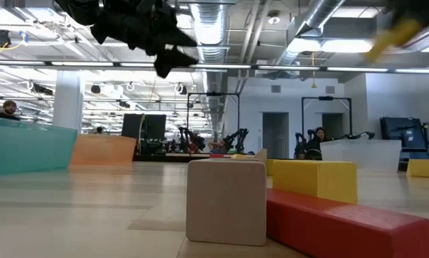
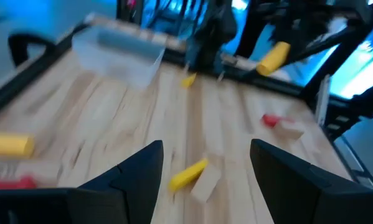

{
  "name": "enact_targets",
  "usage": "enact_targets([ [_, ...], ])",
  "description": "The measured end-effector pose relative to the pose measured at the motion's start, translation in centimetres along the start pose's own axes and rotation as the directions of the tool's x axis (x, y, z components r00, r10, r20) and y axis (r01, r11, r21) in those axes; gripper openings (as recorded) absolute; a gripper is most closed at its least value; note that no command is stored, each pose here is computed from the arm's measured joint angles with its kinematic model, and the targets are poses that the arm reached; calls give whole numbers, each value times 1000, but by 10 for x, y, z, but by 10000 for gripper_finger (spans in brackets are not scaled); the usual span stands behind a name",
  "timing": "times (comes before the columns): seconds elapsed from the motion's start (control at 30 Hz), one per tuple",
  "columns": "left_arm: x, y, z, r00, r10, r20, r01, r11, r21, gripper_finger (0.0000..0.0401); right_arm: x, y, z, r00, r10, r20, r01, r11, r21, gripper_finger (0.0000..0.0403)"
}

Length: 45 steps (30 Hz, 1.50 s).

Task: Sort & place blocks by color
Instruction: Put the yellow wooden block into the green bin

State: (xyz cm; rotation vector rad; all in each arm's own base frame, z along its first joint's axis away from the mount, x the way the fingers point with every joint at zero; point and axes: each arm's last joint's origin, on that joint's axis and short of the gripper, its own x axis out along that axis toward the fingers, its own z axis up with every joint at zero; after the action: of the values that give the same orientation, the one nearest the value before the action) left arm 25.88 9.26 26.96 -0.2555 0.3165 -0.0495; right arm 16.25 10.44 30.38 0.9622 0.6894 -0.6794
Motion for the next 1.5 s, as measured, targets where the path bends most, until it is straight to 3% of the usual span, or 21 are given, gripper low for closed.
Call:
enact_targets([
  [0.1,3,-8,7,997,-42,65,36,996,87,228,-1,4,13,985,85,153,-77,995,-56,116],
  [0.27,8,-26,13,989,-62,136,32,976,215,228,4,19,32,959,182,219,-153,978,-142,122],
  [0.43,13,-35,14,979,74,190,-112,974,196,228,5,42,50,905,346,249,-281,923,-263,123],
  [0.57,12,-38,18,973,30,228,-67,986,155,228,2,55,65,841,466,274,-360,861,-359,123],
  [0.77,7,-46,34,920,-128,369,44,973,227,228,-5,69,89,711,642,287,-475,740,-476,123],
  [0.97,-1,-51,48,844,-177,506,67,971,228,228,-3,77,114,576,770,273,-526,605,-597,123],
  [1.03,-4,-52,52,819,-191,541,75,970,230,228,-1,84,127,480,830,284,-558,539,-630,123],
  [1.13,-7,-55,56,784,-211,583,84,968,238,228,14,92,143,375,889,263,-592,448,-670,123],
  [1.4,-12,-61,62,720,-191,667,44,972,231,228,66,104,171,185,954,237,-702,297,-647,123],
  [1.5,-12,-62,62,714,-192,673,44,972,231,228,81,107,181,168,961,220,-742,270,-614,123],
])
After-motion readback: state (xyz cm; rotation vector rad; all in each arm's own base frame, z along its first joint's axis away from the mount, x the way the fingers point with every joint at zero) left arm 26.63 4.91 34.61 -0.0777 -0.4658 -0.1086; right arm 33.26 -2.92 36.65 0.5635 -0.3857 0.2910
